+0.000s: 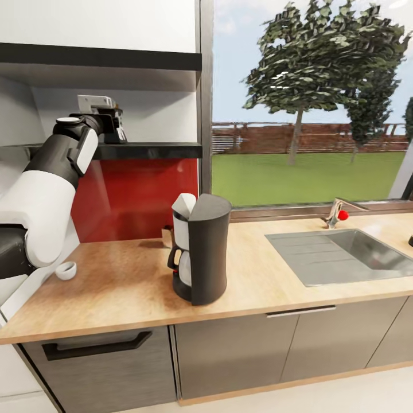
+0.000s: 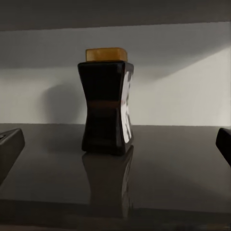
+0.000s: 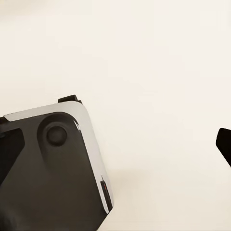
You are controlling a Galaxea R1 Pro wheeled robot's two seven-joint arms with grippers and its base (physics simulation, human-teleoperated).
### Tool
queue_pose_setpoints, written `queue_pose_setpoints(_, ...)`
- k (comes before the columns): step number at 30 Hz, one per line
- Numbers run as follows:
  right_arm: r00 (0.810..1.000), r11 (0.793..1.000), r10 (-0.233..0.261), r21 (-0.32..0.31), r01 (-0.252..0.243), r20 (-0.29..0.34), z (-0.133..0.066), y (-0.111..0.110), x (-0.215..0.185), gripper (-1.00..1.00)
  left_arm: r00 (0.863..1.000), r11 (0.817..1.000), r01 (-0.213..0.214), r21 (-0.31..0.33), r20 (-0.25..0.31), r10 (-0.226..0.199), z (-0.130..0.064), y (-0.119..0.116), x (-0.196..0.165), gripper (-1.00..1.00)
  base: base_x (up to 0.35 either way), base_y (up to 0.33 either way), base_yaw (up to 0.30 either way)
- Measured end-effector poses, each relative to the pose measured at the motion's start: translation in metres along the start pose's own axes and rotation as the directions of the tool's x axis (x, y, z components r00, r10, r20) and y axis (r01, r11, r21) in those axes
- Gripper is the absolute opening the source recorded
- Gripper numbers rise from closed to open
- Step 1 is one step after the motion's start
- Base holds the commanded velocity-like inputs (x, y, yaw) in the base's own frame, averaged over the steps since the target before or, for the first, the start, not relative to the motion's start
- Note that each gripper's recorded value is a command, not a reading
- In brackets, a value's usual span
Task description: Set up a coffee station on the kitchen countertop: keep the coffee maker on the countertop, move the bottle of coffee from the kitchen shelf to the counter next to the coffee maker, place a paper coffee filter on top of the coffee maker, put the saucer next to the coffee maker with the coffee cup on the saucer, and place the electric kettle next to the coffee maker.
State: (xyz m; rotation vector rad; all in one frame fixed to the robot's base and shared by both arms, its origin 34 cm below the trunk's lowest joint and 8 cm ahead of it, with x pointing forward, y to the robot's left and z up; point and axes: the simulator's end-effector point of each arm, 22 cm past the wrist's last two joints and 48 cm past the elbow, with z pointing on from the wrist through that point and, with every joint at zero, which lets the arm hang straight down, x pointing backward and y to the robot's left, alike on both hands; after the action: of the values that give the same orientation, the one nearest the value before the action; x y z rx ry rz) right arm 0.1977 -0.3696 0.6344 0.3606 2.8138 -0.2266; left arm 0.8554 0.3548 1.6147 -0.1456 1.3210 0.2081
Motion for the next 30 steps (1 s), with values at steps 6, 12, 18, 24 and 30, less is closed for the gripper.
queue_pose_setpoints(6, 1.000, 1.000, 0.000, 0.000, 0.000, 0.000, 0.000, 0.000, 0.000, 1.00, 1.000, 1.000, 0.000, -0.004, -0.002, 0.000, 0.000, 0.003, 0.001, 1.00, 0.240, 0.000, 0.000)
queue_pose_setpoints(12, 1.000, 1.000, 0.000, -0.001, 0.000, -0.001, 0.000, 0.001, 0.000, 1.00, 1.000, 1.000, -0.001, -0.008, -0.002, 0.001, 0.001, 0.006, 0.001, 1.00, 0.071, 0.000, 0.000)
queue_pose_setpoints(18, 1.000, 1.000, 0.000, -0.001, 0.000, 0.000, 0.000, 0.001, 0.000, 1.00, 1.000, 1.000, -0.001, -0.012, -0.003, 0.001, 0.001, 0.011, 0.002, 1.00, 0.035, 0.014, 0.000)
queue_pose_setpoints(24, 1.000, 1.000, 0.000, -0.001, 0.000, -0.001, 0.000, 0.001, 0.000, 1.00, 1.000, 1.000, -0.001, -0.013, -0.001, 0.001, 0.001, 0.012, 0.001, 1.00, 0.111, 0.091, 0.000)
queue_pose_setpoints(30, 1.000, 1.000, 0.000, 0.000, 0.000, 0.000, 0.000, 0.000, 0.000, 1.00, 1.000, 1.000, -0.001, -0.013, 0.000, 0.001, 0.001, 0.012, 0.001, 1.00, 0.014, 0.011, 0.000)
